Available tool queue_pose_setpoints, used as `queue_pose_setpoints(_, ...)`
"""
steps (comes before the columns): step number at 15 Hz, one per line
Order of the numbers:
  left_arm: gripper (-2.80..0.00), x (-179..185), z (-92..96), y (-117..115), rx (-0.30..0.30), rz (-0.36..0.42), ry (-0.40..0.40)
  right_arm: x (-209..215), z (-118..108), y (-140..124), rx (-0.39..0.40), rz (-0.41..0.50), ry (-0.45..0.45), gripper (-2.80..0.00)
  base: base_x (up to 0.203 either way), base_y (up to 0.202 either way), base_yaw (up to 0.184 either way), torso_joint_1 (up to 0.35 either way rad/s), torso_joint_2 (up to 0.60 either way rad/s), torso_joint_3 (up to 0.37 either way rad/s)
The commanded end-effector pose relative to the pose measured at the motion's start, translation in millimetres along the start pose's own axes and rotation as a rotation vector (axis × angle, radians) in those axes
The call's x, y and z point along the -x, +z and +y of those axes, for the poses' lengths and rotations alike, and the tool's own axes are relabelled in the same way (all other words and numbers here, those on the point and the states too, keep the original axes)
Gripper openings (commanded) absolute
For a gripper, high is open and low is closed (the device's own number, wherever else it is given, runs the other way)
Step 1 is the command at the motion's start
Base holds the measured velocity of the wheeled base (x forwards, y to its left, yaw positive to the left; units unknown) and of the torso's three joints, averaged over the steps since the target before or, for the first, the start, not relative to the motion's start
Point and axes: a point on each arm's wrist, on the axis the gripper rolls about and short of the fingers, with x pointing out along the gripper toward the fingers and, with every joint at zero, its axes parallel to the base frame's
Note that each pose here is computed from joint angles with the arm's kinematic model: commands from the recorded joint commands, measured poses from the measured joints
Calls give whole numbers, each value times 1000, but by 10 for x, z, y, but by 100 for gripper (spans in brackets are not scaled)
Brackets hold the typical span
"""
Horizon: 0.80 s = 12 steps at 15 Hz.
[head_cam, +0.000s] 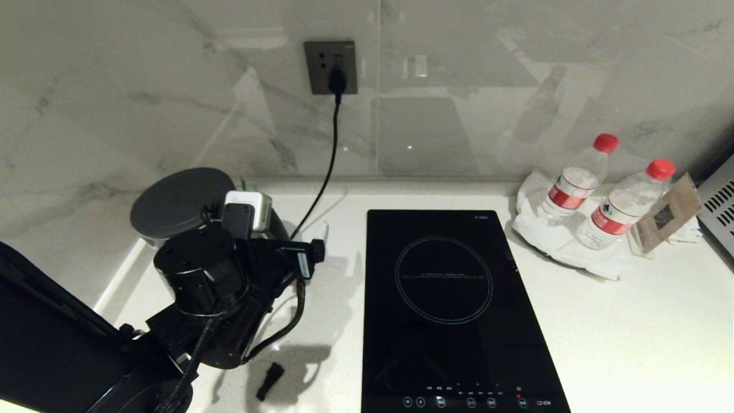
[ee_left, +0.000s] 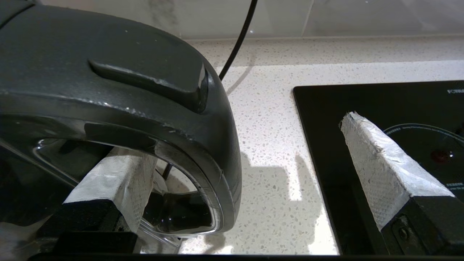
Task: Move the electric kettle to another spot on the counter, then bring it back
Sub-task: Pick up the kettle
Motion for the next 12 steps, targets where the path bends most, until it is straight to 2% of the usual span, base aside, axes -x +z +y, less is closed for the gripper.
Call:
queue_pose_setpoints(1,0,10,9,13,5,-7,5,0,0,0,0,0,0,-280,0,0,0,0,0,0)
queue_pose_setpoints(7,0,85,50,130,22,-37,11,0,0,0,0,0,0,-280,0,0,0,0,0,0)
queue_pose_setpoints(12,0,139,69,83,11,-15,8,0,0,1,0,-1,0,-280,0,0,0,0,0,0)
